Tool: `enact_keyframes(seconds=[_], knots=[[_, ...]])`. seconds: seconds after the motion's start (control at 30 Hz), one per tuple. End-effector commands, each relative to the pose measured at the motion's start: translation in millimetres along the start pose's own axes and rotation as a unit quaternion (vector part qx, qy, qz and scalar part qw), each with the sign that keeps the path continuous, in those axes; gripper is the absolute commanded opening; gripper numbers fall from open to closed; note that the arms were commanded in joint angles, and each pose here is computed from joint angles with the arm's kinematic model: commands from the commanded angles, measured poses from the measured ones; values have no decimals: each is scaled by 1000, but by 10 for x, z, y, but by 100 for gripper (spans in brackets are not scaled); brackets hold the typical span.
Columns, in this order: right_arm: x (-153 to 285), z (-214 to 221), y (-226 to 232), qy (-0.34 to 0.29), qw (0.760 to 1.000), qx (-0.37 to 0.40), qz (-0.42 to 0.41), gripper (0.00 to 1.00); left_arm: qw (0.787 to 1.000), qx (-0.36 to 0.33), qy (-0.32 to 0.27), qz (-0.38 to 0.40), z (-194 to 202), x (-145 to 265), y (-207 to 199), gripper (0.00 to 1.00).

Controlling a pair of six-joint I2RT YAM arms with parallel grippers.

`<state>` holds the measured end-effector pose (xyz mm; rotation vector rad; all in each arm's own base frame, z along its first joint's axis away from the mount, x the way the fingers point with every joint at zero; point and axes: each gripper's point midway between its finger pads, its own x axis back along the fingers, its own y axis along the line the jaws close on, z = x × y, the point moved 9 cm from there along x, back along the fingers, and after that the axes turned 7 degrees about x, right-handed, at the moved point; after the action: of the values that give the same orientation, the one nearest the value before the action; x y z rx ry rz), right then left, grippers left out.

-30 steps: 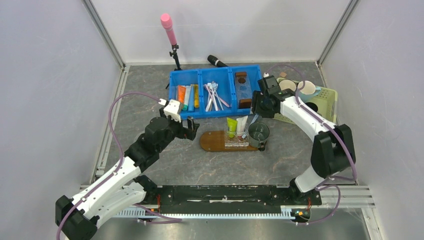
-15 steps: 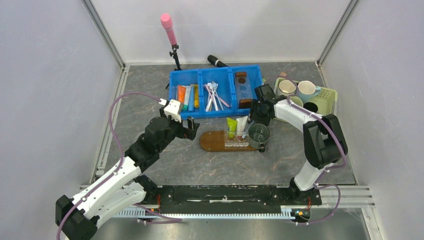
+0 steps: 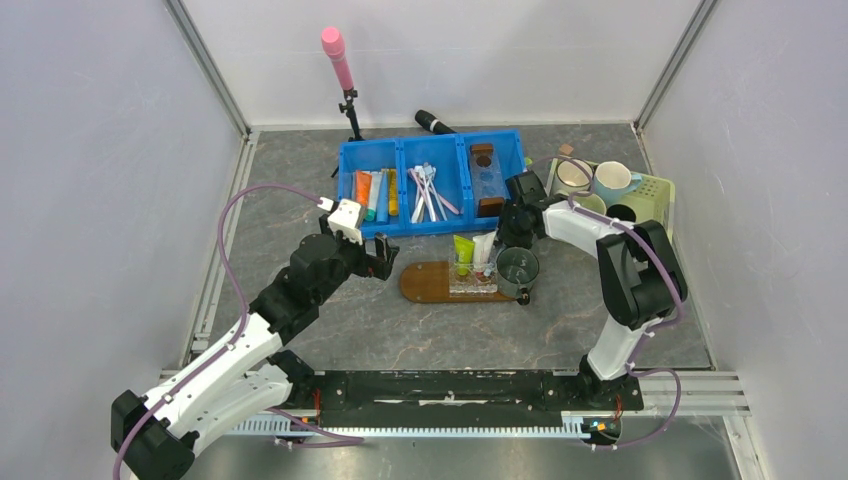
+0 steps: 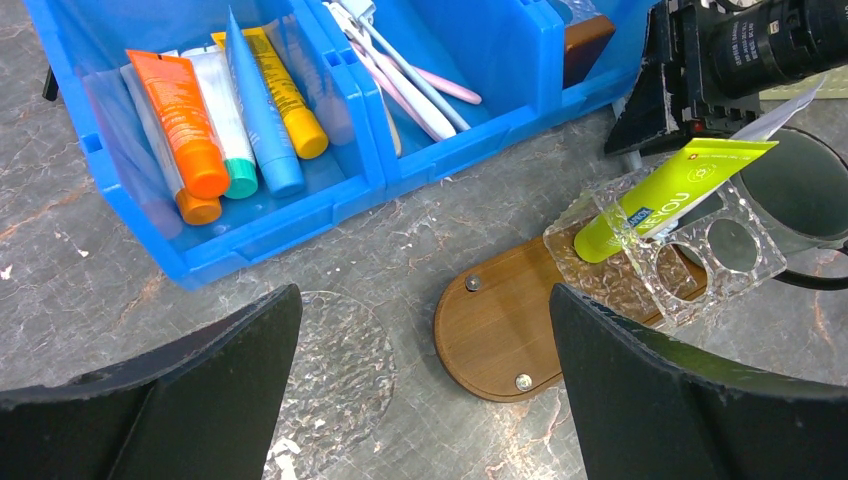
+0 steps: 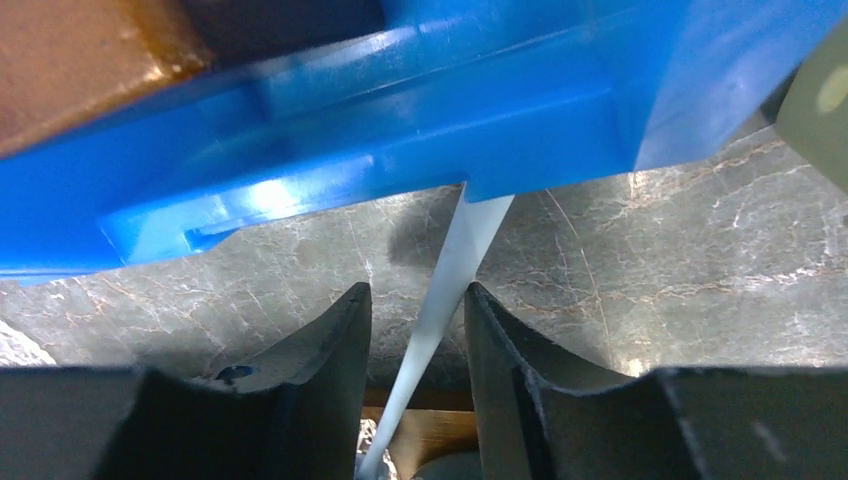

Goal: Prepare toiletry sets of a toothbrush and toothpaste on the tray

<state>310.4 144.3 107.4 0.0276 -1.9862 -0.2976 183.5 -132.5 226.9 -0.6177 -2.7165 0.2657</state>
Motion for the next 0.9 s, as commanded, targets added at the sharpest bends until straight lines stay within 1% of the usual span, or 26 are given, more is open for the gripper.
enact_keyframes(seconds=[0.0, 0.1, 0.17, 0.23, 0.33, 0.5, 0.87], knots=[[-61, -57, 1, -11, 999, -31, -5, 41, 999, -18, -26, -4, -69, -7, 21, 100], [-74, -66, -19, -13, 999, -42, -4, 27, 999, -19, -27, -4, -71, -7, 22, 100], [-54, -88, -18, -17, 999, -48, -6, 20, 999, -19, -27, -5, -74, -10, 22, 100], [-10, -111, -12, -23, 998, -52, -9, 16, 999, -20, -25, -6, -67, -13, 26, 100], [64, -143, -30, -36, 997, -62, -9, 5, 999, -21, -25, -7, -66, -20, 27, 100], [183, -183, -90, -58, 995, -80, -1, 0, 999, -22, -23, -7, -65, -32, 24, 100], [413, -243, -54, -85, 990, -112, -25, 0, 999, -22, -22, -9, -65, -40, 30, 100]])
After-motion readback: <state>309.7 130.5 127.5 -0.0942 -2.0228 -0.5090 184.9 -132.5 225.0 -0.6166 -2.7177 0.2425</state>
